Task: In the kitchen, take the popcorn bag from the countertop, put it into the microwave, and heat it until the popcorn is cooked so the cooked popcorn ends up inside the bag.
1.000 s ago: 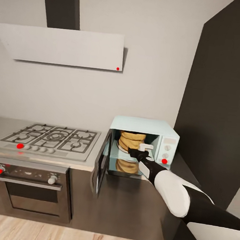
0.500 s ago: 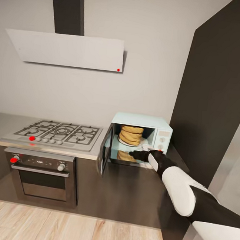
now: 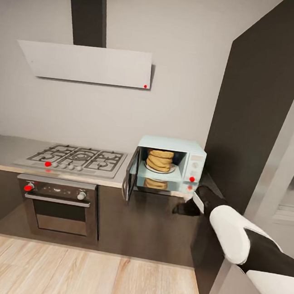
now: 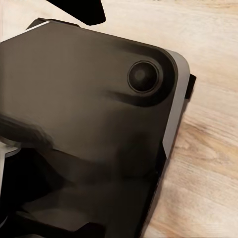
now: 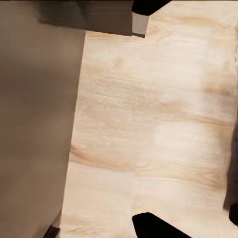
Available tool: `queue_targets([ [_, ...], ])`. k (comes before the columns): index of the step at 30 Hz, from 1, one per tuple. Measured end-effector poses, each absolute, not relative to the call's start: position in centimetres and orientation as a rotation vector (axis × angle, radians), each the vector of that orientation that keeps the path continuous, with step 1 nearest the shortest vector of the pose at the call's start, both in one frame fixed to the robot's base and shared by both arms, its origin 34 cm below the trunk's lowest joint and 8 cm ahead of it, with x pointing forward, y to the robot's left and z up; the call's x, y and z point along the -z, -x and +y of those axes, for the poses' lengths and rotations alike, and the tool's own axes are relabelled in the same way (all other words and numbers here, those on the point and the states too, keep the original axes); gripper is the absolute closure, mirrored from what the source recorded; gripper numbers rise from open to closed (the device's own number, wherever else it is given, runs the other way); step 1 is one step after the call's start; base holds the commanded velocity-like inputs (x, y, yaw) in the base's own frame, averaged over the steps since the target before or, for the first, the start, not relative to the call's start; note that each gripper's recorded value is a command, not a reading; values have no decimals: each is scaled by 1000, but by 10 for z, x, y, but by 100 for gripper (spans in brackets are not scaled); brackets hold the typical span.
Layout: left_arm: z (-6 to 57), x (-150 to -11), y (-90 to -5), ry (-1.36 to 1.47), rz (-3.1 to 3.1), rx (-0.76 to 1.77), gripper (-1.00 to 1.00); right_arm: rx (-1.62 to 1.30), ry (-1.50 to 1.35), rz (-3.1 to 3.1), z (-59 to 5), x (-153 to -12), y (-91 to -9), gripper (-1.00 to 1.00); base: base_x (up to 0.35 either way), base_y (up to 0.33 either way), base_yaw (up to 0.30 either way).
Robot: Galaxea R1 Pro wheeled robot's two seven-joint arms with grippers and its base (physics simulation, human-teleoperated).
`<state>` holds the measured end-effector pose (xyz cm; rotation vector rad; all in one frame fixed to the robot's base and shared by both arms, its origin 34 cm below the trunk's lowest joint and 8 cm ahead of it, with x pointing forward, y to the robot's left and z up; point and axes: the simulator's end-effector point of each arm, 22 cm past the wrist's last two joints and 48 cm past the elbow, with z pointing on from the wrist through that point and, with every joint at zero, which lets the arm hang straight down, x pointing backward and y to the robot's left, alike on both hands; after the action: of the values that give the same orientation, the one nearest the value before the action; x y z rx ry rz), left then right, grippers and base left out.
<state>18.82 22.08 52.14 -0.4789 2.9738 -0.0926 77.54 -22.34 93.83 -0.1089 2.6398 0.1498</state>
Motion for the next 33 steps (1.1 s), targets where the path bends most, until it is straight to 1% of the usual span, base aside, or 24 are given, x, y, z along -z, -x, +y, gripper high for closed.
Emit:
queue_targets([
  [3, 221, -521, -189, 478, 2973, 93, -100, -117, 148, 2622, -244, -891, -761, -100, -3, 0, 0],
  [4, 221, -521, -189, 478, 2973, 92, -100, -102, 139, 2650, -259, -863, -744, -100, 0, 0, 0],
  [6, 222, -521, -188, 479, 2974, 90, -100, -84, 132, 2760, -280, -765, -668, -100, 0, 0, 0],
  [9, 222, -521, -188, 479, 2974, 90, -100, -91, 153, 2730, -282, -712, -626, -100, 0, 0, 0],
  [11, 222, -521, -188, 479, 2974, 90, -100, -100, 177, 2745, -280, -659, -566, -100, 0, 0, 0],
  [13, 222, -521, -188, 479, 2973, 90, -100, -114, 201, 2714, -272, -628, -525, -100, 0, 0, 0],
  [14, 222, -521, -188, 479, 2974, 90, -100, -114, 208, 2724, -271, -603, -482, -100, 0, 0, 0],
  [17, 223, -522, -192, 472, 2965, 91, -100, -105, 205, 2750, -270, -574, -418, -100, 0, 0, 0],
  [20, 230, -525, -213, 453, 2923, 78, -100, -95, 193, 2787, -271, -559, -376, -100, 0, 0, 0],
  [24, 237, -525, -220, 443, 2910, 66, -100, -64, 182, 2802, -276, -555, -365, -100, 0, 0, 0],
  [27, 236, -525, -216, 442, 2919, 65, -100, -66, 179, 2835, -277, -547, -338, -100, 40, 0, 0],
  [33, 237, -525, -213, 443, 2923, 62, -100, -67, 135, 2858, -279, -545, -327, -100, 285, 36, 0],
])
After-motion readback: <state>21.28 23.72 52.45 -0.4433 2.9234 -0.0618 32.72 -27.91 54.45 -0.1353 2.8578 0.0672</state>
